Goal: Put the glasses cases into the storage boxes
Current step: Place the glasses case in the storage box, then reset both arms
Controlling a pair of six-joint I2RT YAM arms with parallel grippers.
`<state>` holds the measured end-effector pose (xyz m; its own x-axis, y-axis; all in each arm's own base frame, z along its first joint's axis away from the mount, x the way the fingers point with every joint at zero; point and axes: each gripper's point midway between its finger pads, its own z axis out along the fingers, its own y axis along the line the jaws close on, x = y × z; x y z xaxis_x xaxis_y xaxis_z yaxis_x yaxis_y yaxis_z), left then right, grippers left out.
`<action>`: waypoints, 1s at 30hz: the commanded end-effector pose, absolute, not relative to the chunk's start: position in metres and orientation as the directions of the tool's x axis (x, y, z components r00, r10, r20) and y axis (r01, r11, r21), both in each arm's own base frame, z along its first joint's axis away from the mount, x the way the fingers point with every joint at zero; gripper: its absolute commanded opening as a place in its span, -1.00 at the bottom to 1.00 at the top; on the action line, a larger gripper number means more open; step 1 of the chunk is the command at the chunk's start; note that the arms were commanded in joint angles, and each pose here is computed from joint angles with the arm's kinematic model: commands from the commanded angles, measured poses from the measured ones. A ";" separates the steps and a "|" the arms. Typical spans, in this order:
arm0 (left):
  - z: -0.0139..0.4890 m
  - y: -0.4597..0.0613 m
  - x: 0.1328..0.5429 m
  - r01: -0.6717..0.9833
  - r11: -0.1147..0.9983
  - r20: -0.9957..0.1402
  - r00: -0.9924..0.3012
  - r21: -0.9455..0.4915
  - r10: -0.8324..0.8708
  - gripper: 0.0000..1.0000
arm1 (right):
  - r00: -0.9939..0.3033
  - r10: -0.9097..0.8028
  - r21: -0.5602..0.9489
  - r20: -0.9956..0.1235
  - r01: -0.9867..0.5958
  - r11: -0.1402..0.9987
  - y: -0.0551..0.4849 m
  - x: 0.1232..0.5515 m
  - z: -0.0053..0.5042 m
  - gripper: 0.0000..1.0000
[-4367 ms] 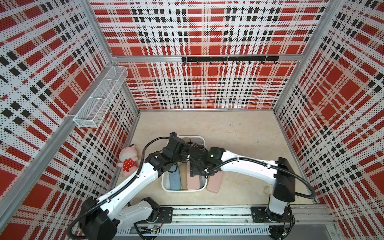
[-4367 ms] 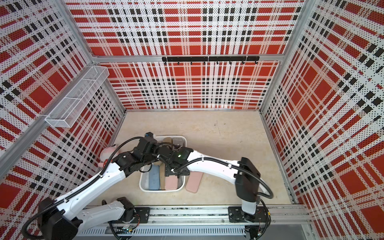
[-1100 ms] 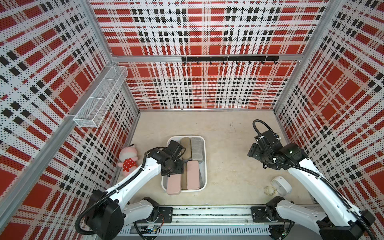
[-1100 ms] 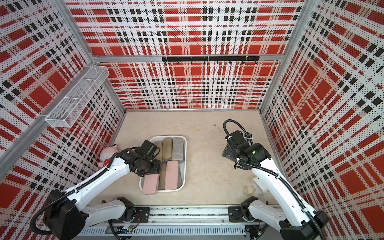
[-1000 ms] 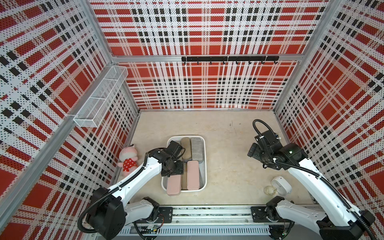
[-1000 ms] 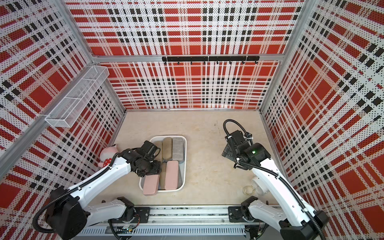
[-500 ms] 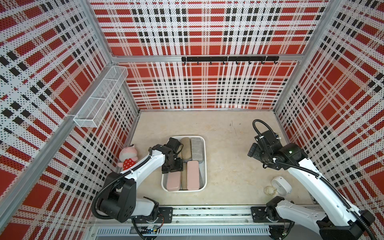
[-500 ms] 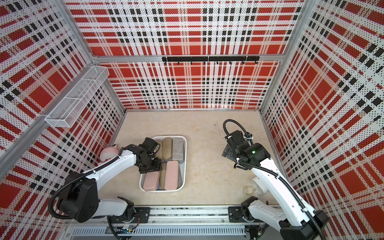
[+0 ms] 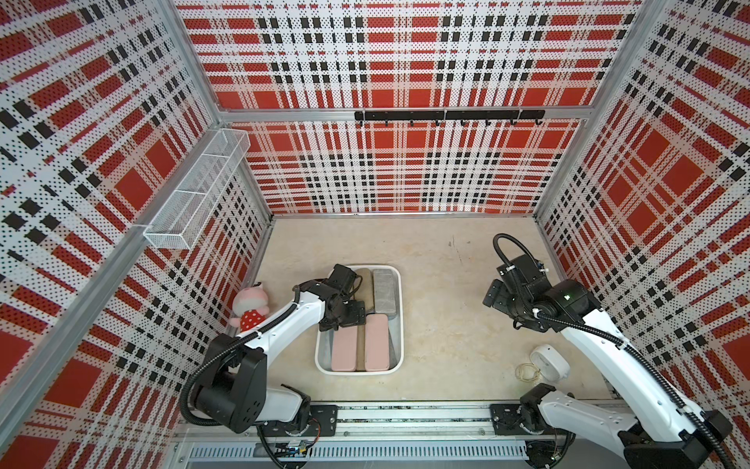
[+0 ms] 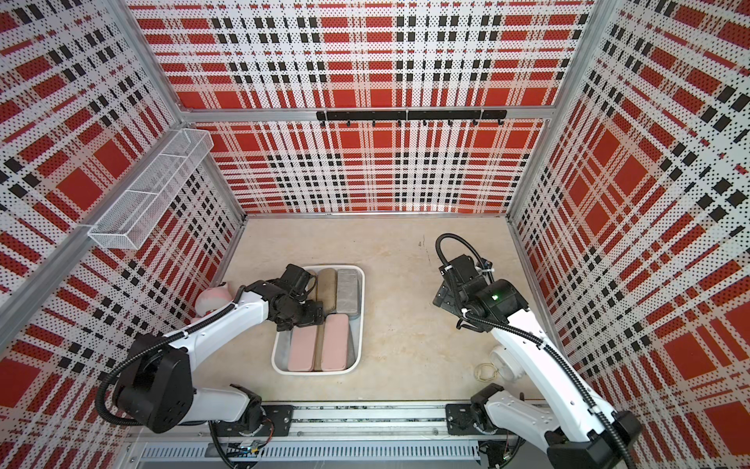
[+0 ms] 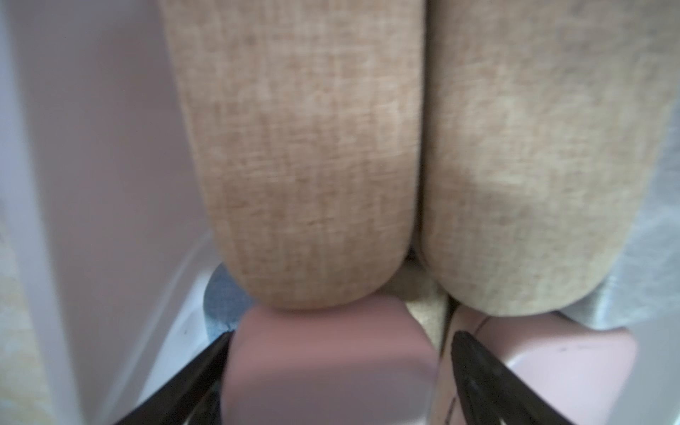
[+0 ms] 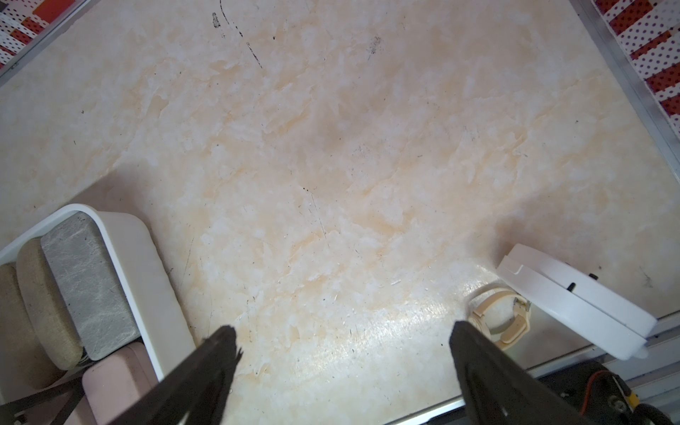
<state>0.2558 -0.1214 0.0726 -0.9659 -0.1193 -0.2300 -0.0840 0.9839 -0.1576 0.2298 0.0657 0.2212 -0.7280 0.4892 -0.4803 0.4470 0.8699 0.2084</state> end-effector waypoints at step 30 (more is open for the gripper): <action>0.185 0.099 0.328 -0.475 0.860 -0.981 0.051 -0.188 -0.187 0.96 | -0.171 -0.003 -0.096 -0.985 0.536 0.839 -0.045 0.302 0.151 1.00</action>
